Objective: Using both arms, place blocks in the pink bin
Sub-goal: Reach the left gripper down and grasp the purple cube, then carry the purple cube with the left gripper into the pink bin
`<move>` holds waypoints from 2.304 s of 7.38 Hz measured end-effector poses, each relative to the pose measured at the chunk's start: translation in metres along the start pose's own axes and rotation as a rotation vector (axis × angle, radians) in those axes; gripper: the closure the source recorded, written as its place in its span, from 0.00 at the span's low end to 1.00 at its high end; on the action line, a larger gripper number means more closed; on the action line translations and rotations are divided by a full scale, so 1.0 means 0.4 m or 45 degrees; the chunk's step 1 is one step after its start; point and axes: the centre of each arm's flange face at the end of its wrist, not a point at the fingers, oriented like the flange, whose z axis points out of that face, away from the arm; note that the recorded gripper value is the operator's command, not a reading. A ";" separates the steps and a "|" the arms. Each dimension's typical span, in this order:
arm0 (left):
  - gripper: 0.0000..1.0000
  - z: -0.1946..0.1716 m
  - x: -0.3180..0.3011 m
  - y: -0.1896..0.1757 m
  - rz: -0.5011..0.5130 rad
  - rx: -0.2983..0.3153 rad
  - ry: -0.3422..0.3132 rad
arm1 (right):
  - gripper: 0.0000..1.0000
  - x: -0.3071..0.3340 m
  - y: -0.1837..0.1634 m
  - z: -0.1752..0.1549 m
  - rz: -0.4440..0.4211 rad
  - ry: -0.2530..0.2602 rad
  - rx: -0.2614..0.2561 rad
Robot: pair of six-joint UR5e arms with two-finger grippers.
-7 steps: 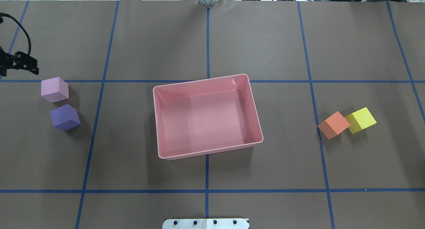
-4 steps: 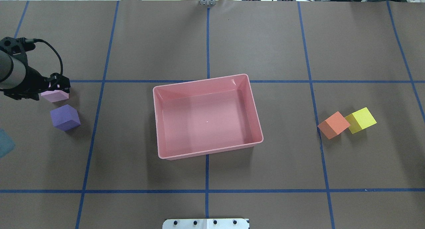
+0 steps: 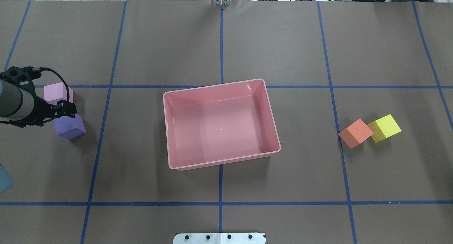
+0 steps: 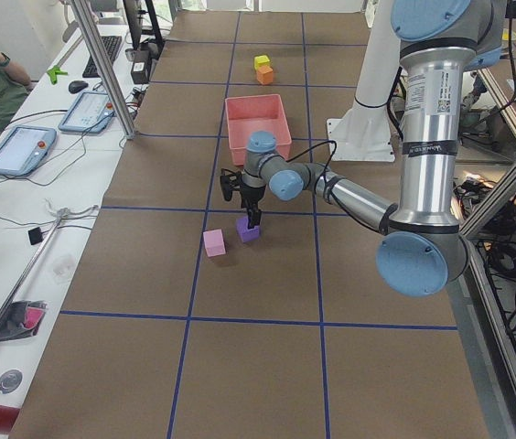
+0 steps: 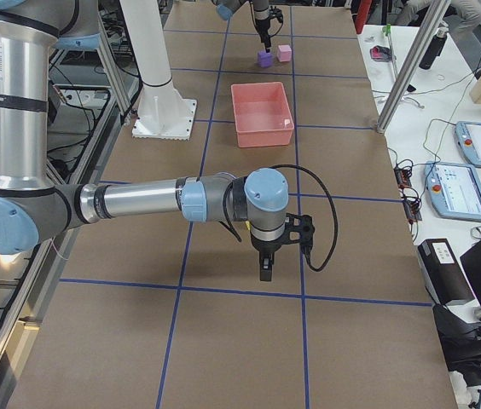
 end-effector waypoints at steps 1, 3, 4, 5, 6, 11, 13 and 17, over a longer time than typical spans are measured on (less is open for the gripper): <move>0.00 0.020 0.002 0.015 -0.007 0.004 -0.013 | 0.00 0.000 0.000 0.000 0.000 0.000 0.000; 0.00 0.061 -0.003 0.025 -0.006 0.003 -0.018 | 0.00 0.001 0.001 0.001 0.001 0.001 -0.001; 0.00 0.084 -0.009 0.023 -0.004 0.003 -0.015 | 0.00 0.001 0.001 0.001 0.001 0.000 -0.001; 0.01 0.100 -0.012 0.020 -0.004 0.003 -0.013 | 0.00 0.001 0.002 0.001 0.001 0.000 -0.001; 0.10 0.110 -0.014 0.019 -0.004 0.002 -0.014 | 0.00 0.001 0.002 0.001 0.001 0.000 -0.001; 1.00 0.098 -0.010 0.020 -0.028 0.001 -0.004 | 0.00 -0.003 0.001 -0.003 -0.004 0.000 0.003; 1.00 0.015 -0.027 -0.041 -0.096 0.039 0.036 | 0.00 -0.021 -0.001 -0.019 -0.012 0.000 0.017; 1.00 -0.294 0.164 -0.186 -0.306 -0.059 0.189 | 0.00 -0.093 -0.037 -0.049 -0.066 -0.110 0.044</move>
